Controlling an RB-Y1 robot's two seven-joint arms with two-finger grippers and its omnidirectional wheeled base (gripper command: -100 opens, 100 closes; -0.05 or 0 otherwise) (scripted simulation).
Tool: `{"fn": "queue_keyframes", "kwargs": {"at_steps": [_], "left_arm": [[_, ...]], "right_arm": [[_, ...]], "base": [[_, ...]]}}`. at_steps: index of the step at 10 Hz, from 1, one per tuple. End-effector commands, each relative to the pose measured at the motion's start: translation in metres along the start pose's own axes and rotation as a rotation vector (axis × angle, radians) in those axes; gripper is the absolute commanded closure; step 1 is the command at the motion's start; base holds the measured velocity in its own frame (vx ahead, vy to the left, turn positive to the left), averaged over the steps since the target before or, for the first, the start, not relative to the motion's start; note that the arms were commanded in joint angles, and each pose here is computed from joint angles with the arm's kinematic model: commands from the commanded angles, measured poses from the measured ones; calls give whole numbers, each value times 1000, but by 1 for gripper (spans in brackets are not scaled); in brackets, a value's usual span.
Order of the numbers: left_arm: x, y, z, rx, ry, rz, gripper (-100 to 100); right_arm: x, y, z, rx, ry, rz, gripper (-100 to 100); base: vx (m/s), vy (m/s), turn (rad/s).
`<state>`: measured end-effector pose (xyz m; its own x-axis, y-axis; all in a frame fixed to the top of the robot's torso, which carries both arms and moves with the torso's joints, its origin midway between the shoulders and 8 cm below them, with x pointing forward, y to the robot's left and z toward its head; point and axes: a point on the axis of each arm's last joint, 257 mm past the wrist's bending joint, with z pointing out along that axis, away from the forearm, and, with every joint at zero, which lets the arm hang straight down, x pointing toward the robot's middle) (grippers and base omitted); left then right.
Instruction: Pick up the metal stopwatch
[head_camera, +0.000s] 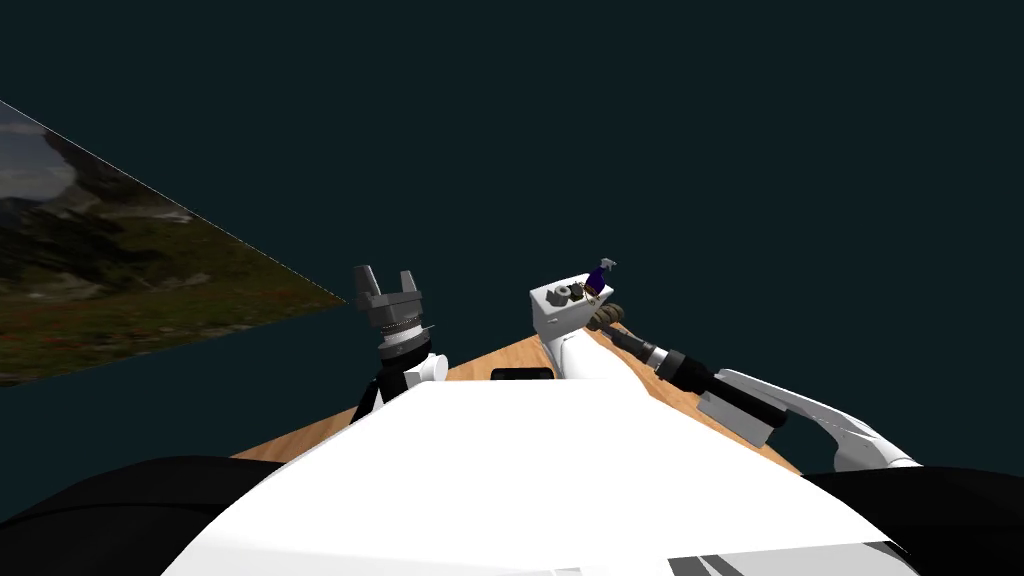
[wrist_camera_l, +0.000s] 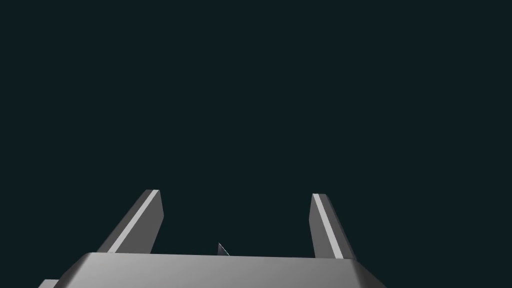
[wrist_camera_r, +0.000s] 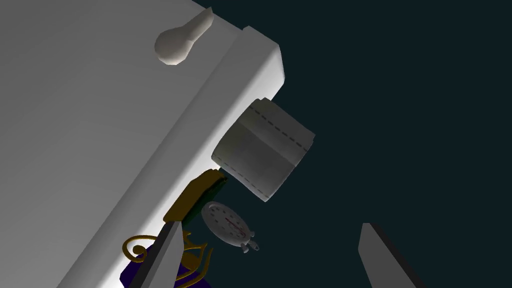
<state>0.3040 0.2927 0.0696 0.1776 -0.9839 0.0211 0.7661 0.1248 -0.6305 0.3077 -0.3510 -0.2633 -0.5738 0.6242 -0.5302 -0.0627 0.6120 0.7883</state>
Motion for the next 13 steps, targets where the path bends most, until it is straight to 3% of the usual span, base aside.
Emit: {"fn": "queue_keyframes", "kwargs": {"at_steps": [1, 3, 4, 5, 8, 11, 12, 13], "left_arm": [[0, 0, 0, 0, 0, 0, 0], [0, 0, 0, 0, 0, 0, 0], [0, 0, 0, 0, 0, 0, 0], [0, 0, 0, 0, 0, 0, 0], [0, 0, 0, 0, 0, 0, 0], [0, 0, 0, 0, 0, 0, 0], [0, 0, 0, 0, 0, 0, 0], [0, 0, 0, 0, 0, 0, 0]], "right_arm": [[0, -23, -13, 65, 31, -14, -100], [-4, -23, -15, 75, 53, -40, -100], [-4, -43, -28, 132, 77, -52, -100], [-6, -44, -29, 138, 90, -68, -100], [-13, -81, -59, 256, 146, -110, -100], [-25, -98, -78, 323, 193, -160, -100], [-29, -114, -93, 375, 210, -173, -100], [-34, -113, -95, 382, 223, -192, -100]], "base": [[16, 39, 220], [12, 18, 52], [15, 28, 232], [19, 26, 152], [28, 44, 177], [34, 42, 135], [49, 51, 180], [38, 40, 110]]}}
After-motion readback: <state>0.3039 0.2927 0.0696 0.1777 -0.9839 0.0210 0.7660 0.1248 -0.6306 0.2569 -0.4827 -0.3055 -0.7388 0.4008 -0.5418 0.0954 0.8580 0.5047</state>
